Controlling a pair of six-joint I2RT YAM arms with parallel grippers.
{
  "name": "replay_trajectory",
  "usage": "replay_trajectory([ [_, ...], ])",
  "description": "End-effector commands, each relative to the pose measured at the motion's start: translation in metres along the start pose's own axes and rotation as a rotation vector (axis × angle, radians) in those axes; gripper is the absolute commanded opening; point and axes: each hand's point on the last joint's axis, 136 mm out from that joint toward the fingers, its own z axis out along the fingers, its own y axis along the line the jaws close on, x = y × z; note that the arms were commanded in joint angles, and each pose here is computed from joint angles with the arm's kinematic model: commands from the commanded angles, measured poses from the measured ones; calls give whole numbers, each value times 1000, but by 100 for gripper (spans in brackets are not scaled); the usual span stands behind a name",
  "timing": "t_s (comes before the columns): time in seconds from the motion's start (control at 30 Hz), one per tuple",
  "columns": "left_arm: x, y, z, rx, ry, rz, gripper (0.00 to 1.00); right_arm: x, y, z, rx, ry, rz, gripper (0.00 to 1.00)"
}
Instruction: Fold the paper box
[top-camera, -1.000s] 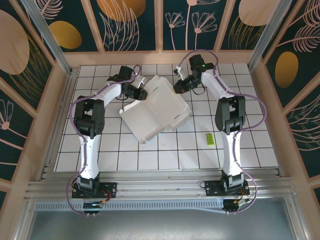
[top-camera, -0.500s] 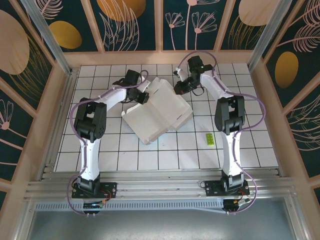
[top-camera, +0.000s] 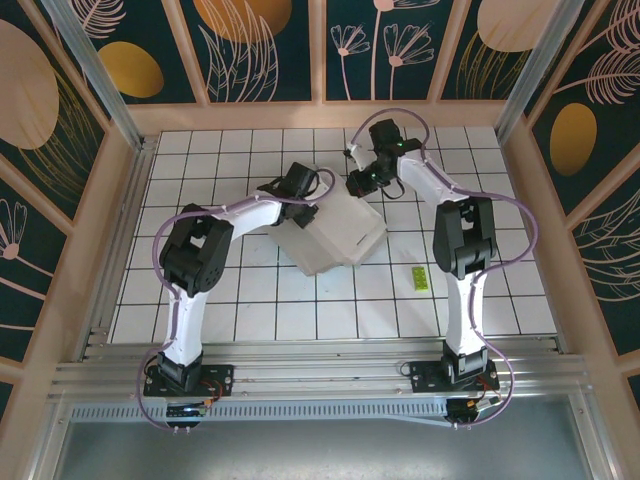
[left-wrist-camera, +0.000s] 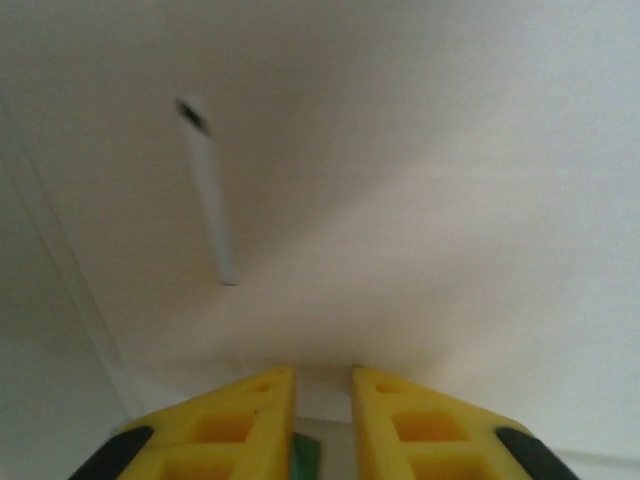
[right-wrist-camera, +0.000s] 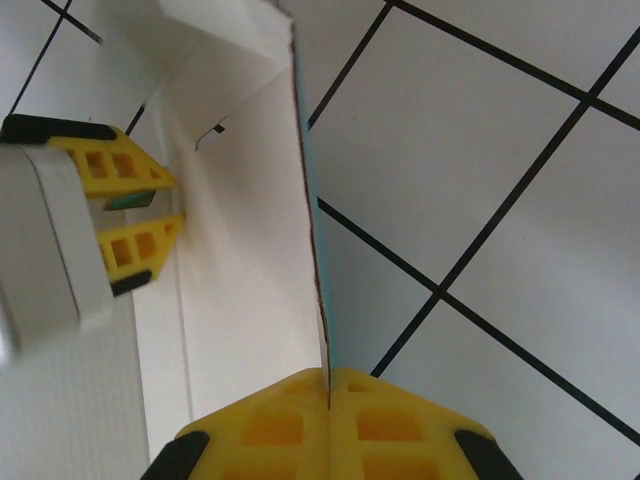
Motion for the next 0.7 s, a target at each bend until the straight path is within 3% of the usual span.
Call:
replay_trajectory([
  [0.0,-13,-3,-3,-8,-54,25,25,-27,5,-22,67,-125,-55,1],
  [0.23,-29,2,-25,-17,-144,-48,27,-17,2,-22,122,-120,-95,1],
  [0.43,-43,32,-78,24,-319,-277,40,-13,-5,-25,286,-99,-190,0],
  [0.6,-40,72,-131,106,-468,-465,47,-14,2,-33,455,-85,-371,0],
  [0.67,-36,82,-137,133,-465,-483,47,-15,8,-35,549,-67,-487,0],
])
